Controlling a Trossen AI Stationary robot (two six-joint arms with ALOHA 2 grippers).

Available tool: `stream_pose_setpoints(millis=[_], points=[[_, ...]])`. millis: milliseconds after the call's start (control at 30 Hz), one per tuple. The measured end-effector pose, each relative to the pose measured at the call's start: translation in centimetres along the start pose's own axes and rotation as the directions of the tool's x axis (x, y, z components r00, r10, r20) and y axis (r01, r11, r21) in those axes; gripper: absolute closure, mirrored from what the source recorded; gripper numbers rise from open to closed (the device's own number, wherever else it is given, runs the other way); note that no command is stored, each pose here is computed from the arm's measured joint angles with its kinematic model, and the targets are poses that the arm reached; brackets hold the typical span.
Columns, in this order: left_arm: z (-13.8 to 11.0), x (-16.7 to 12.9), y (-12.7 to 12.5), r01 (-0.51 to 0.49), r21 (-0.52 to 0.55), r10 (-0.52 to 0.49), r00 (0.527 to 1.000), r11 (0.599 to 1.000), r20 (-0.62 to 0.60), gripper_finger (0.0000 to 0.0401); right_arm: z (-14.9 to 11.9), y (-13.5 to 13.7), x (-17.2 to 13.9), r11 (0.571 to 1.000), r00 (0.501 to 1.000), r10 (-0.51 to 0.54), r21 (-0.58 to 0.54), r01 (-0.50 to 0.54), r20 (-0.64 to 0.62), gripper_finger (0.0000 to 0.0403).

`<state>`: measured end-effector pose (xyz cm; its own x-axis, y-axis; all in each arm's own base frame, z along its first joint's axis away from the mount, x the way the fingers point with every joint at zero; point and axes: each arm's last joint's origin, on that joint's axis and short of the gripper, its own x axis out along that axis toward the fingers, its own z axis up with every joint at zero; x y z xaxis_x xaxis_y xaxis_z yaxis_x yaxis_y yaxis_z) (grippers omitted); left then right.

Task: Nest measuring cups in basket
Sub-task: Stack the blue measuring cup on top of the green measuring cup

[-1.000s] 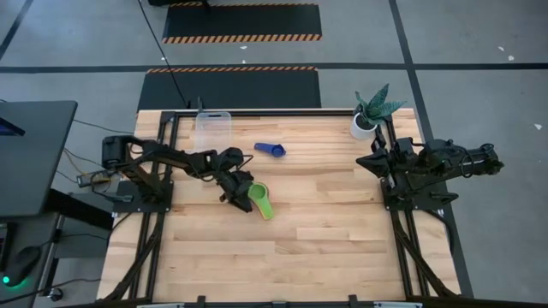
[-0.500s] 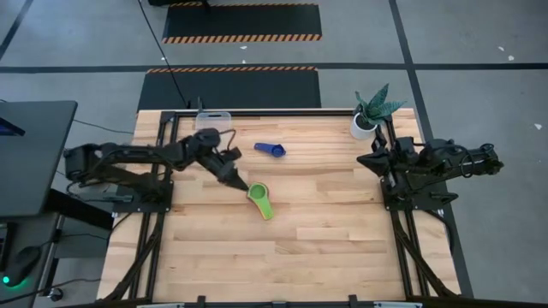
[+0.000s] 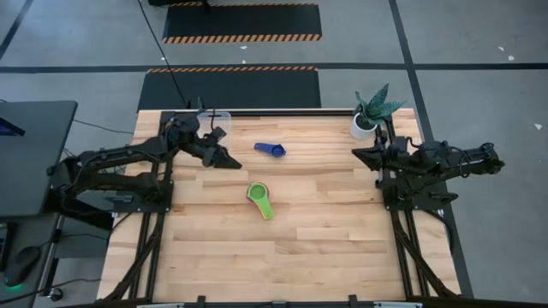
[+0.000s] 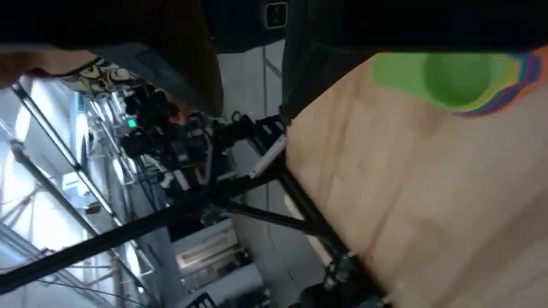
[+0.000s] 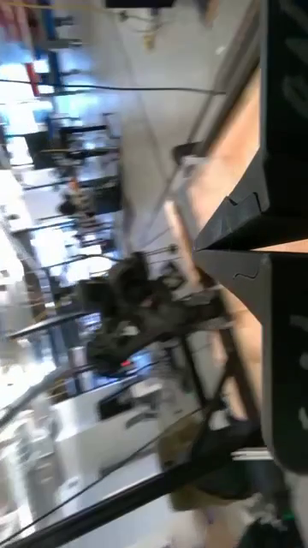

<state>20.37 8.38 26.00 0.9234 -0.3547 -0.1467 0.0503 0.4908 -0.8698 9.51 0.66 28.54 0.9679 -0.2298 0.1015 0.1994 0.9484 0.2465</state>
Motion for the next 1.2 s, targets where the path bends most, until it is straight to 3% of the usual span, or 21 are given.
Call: stream_pose_setpoints(millis=[133,333,600,833,1000,1200], points=[[-0.1,-0.5,0.7,-0.039,-0.017,0.038,0.999,0.999,-0.018,0.0273,-0.1,0.2,0.5,0.999,0.987,-0.038,-0.008,0.037,-0.154,0.0396],[0.0,-1.2,1.5,-0.087,-0.003,0.087,0.996,0.996,-0.014,0.0273,1.6,0.7,1.6,0.988,0.907,-0.152,-0.082,0.13,-0.392,0.0396],[0.4,-2.9,1.9,-0.145,0.039,0.143,0.989,0.989,0.04,0.0273,4.2,1.0,5.7,0.911,0.787,-0.409,-0.158,0.381,-0.462,0.0397],[-0.1,-5.0,1.1,-0.187,0.107,0.18,0.981,0.977,0.076,0.0273,5.3,1.0,11.1,0.903,0.732,-0.429,-0.236,0.359,-0.53,0.0397],[-0.5,-6.3,0.0,-0.171,0.166,0.156,0.982,0.971,0.102,0.0273,4.8,1.1,15.6,0.904,0.719,-0.419,-0.331,0.271,-0.555,0.0396],[-1.0,-6.8,-0.8,-0.118,0.191,0.104,0.991,0.974,0.079,0.0273,3.7,-0.7,21.2,0.906,0.683,-0.417,-0.333,0.26,-0.6,0.0381]])
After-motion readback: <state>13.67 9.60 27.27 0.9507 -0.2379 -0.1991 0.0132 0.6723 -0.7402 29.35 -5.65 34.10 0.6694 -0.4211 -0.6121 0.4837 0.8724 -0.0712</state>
